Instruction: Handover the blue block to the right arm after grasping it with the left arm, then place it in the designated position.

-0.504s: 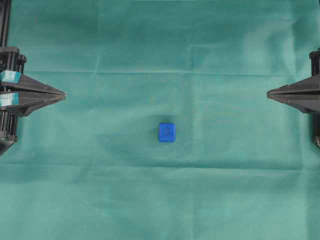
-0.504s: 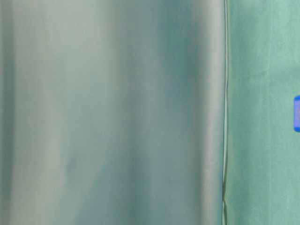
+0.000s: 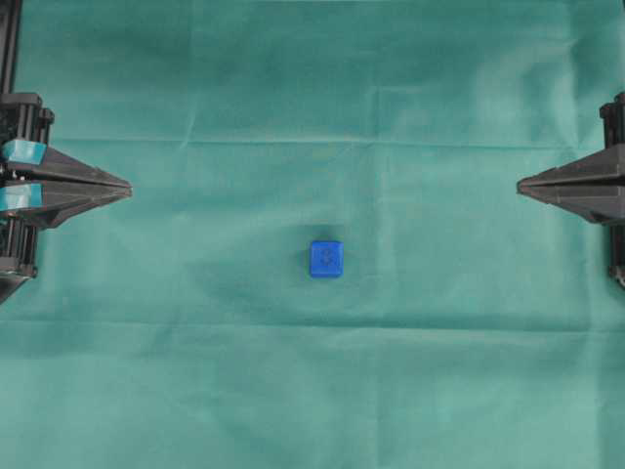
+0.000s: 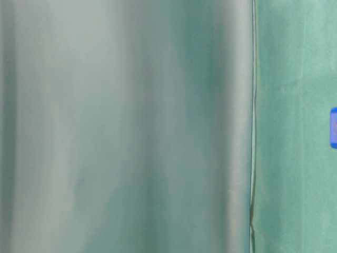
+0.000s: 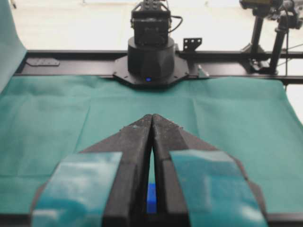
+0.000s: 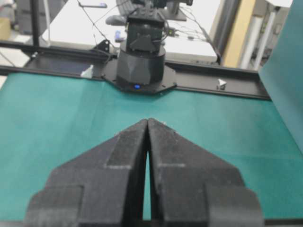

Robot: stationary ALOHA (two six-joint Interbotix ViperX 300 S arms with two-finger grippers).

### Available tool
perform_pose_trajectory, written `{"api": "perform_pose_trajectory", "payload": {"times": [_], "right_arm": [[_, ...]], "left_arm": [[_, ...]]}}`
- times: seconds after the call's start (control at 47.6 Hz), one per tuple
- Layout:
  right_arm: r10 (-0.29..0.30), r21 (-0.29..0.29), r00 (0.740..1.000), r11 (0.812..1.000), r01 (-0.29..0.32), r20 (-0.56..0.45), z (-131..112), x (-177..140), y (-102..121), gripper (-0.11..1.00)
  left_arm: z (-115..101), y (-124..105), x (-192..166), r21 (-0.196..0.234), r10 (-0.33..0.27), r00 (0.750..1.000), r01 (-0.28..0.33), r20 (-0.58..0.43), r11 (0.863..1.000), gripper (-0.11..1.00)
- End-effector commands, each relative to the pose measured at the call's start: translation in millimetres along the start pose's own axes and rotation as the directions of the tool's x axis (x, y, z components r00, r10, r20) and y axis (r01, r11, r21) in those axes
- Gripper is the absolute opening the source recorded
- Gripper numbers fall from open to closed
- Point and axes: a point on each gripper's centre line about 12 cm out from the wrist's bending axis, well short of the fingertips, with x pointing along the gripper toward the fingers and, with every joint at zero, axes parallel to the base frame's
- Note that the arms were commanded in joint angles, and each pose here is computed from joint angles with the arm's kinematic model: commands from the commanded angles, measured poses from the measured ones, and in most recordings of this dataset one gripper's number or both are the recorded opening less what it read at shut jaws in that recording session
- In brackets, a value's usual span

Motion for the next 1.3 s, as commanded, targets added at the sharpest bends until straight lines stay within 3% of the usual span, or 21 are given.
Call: {"api": "perform_pose_trajectory", "payload": {"times": [0.0,0.189,0.315,0.399,0.483,0.588,0.651,0.714,1.28], "right_arm": [[0.000,0.005,1.000,1.000,0.000,0.029,12.2,3.3,0.3,0.00],[-0.005,0.007,1.000,1.000,0.005,0.002,11.1,5.8,-0.6,0.00],[-0.006,0.017,1.000,1.000,0.006,0.005,12.9,6.0,-0.9,0.06],[-0.006,0.024,1.000,1.000,0.006,0.006,13.8,6.5,-0.8,0.23],[-0.009,0.032,1.000,0.999,0.009,-0.009,11.3,7.8,-1.3,0.49],[-0.008,0.035,0.999,0.999,0.009,-0.037,7.4,10.6,-1.1,0.80],[-0.008,0.035,0.999,0.999,0.010,-0.044,7.4,12.5,-1.1,0.90],[-0.010,0.035,0.999,0.999,0.012,-0.049,7.4,14.1,-1.5,0.94],[-0.011,0.030,0.999,0.999,0.012,-0.047,8.3,14.6,-1.7,0.94]], "left_arm": [[10.1,0.6,3.6,0.005,0.002,1.000,-0.002,0.012,1.000,0.02],[10.6,0.7,4.2,0.003,0.003,1.000,-0.003,-0.006,1.000,0.05],[11.9,0.7,4.4,0.003,0.003,1.000,-0.003,-0.003,1.000,0.30],[11.3,0.7,4.4,0.003,0.003,1.000,-0.003,-0.008,1.000,0.54],[10.4,0.6,4.4,0.005,0.002,1.000,-0.002,-0.015,1.000,0.78],[10.2,0.7,4.4,0.003,0.003,1.000,-0.003,-0.017,1.000,0.98],[10.9,0.7,4.5,0.003,0.003,1.000,-0.003,-0.015,1.000,1.00],[11.5,0.7,4.6,0.003,0.003,1.000,-0.003,-0.014,1.000,1.00],[15.6,0.7,5.6,0.000,0.003,1.000,-0.003,-0.005,1.000,1.00]]}}
